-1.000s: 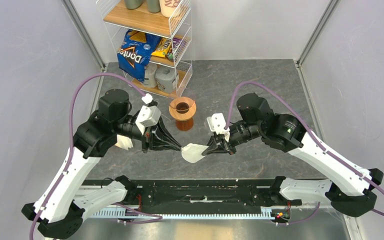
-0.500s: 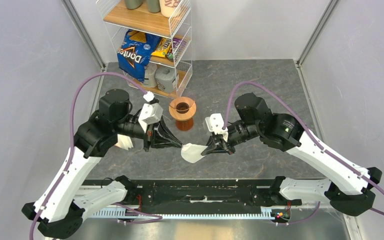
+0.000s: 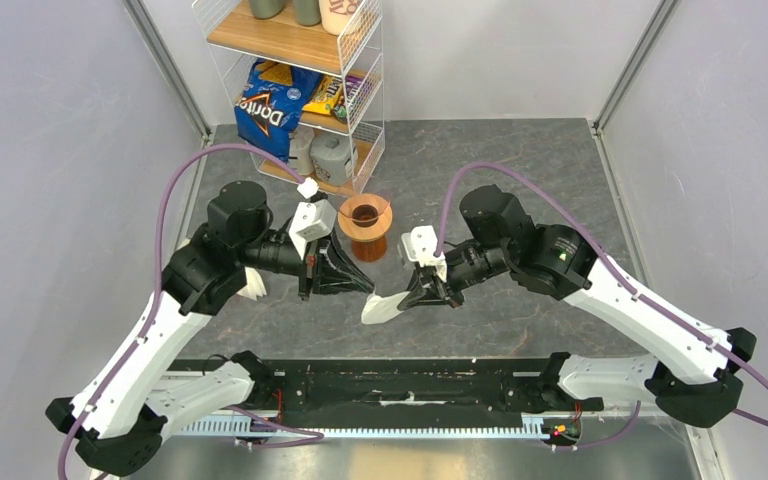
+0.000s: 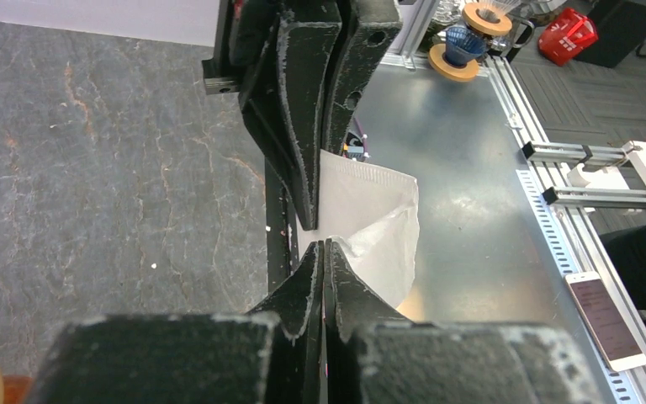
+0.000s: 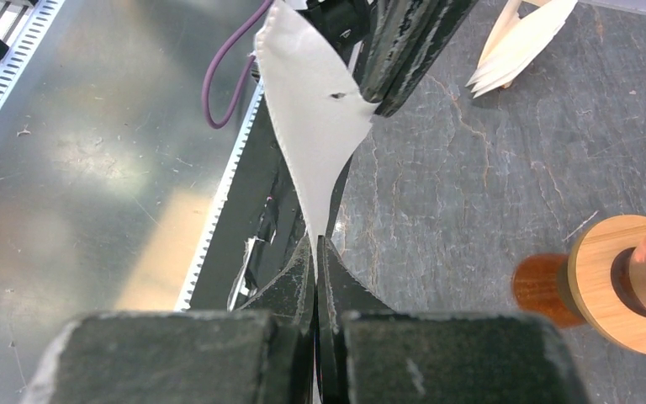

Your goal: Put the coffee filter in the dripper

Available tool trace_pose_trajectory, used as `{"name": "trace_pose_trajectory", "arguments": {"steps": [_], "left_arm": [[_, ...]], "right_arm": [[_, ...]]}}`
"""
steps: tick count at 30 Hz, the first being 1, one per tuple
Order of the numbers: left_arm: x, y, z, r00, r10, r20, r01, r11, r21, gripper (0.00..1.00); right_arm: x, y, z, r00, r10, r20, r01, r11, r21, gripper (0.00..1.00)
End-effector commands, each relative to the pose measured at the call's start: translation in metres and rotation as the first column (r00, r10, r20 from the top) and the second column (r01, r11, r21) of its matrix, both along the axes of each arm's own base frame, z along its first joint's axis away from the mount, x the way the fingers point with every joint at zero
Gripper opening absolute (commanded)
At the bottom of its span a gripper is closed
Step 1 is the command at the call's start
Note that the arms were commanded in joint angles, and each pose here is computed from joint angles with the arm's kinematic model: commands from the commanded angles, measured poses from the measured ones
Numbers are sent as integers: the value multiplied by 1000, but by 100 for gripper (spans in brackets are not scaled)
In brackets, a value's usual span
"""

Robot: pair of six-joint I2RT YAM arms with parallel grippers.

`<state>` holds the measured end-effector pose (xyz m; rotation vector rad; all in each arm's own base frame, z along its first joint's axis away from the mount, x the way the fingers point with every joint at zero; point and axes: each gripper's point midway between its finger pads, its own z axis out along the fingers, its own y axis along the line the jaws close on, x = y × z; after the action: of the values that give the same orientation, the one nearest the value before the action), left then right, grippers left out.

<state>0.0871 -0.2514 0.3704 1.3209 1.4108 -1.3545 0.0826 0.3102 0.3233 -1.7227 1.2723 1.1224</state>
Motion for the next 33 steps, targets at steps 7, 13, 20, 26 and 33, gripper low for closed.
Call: {"name": "trace_pose_trajectory", "arguments": {"steps": [7, 13, 20, 26, 33], "left_arm": [[-4, -11, 10, 1000, 0, -23, -1, 999, -52, 2], [5, -2, 8, 996, 88, 7, -88, 996, -20, 2], [4, 22, 4, 985, 164, 49, -164, 986, -9, 42], [-12, 37, -6, 983, 112, 148, -115, 993, 12, 46], [-22, 28, 12, 993, 23, 117, -19, 999, -40, 45]], "right_arm": [[10, 11, 22, 999, -36, 31, 34, 997, 67, 0], [7, 4, 23, 997, -34, 70, 28, 996, 84, 0], [-3, -9, 18, 993, 7, 120, -17, 996, 87, 0], [-8, -13, 17, 987, 40, 155, -54, 994, 92, 0], [-12, -10, 18, 984, 88, 155, -103, 990, 91, 0]]}}
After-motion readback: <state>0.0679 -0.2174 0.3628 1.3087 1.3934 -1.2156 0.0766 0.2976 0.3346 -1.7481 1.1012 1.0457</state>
